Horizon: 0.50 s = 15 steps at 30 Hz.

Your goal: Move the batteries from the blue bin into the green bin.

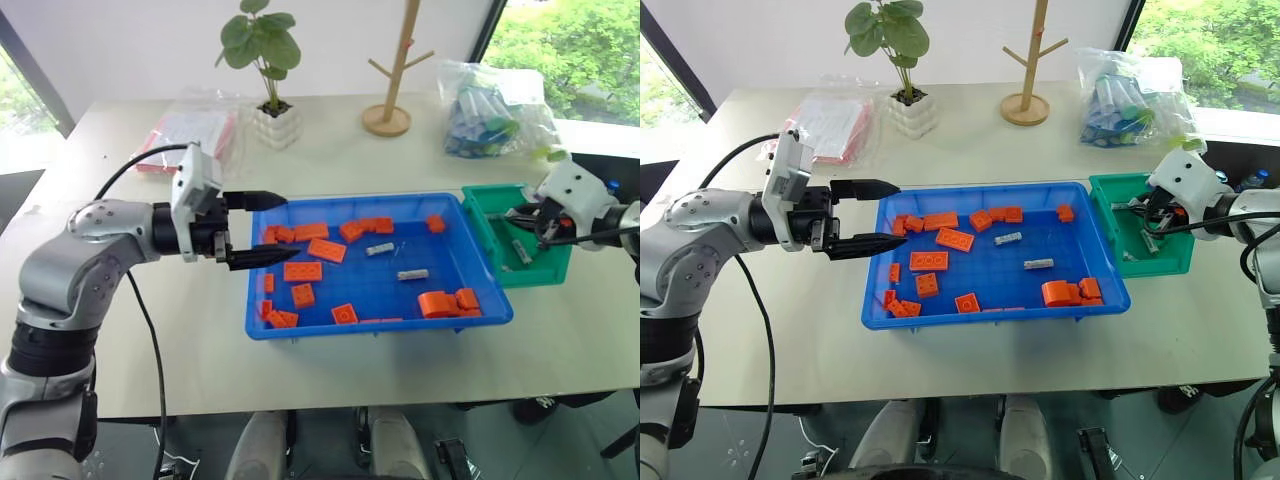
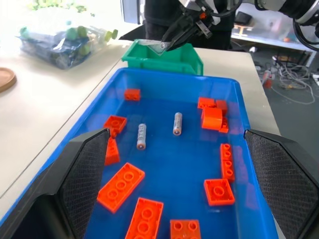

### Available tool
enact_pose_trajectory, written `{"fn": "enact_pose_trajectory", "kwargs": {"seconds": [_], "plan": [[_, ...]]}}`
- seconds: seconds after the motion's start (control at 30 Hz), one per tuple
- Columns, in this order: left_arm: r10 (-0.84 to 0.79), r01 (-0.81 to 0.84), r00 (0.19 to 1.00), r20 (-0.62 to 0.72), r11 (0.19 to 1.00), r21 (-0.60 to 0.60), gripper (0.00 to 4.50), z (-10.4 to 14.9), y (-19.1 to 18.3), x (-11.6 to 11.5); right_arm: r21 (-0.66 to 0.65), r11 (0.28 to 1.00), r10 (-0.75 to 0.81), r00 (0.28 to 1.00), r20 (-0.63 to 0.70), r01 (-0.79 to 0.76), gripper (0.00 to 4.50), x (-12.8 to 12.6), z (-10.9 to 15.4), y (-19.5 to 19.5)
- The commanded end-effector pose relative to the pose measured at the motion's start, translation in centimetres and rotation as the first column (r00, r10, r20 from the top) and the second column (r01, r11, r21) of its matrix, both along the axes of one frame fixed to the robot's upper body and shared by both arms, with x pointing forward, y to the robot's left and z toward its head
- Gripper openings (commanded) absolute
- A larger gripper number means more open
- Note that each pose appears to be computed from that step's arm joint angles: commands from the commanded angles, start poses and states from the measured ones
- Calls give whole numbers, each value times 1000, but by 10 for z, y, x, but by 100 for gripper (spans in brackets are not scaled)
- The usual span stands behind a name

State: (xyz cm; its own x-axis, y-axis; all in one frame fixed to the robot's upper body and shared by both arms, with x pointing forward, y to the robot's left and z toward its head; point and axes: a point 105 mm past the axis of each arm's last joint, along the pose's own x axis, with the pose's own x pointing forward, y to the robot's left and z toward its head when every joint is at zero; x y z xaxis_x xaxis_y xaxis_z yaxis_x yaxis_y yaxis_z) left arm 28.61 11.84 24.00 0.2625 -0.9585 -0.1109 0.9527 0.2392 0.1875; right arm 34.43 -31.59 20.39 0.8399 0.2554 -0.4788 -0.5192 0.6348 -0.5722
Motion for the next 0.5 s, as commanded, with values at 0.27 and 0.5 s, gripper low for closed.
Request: {"fn": "enact_pose_trajectory", "kwargs": {"seconds": [0.27,0.5], "plan": [[0,0,999,47,1000,1,450,8,3,-2,78,977,187,975,119,-197,405,19,35,68],[3,-3,999,51,1000,2,450,9,2,-3,166,837,530,848,-13,-521,405,2,3,164]]}}
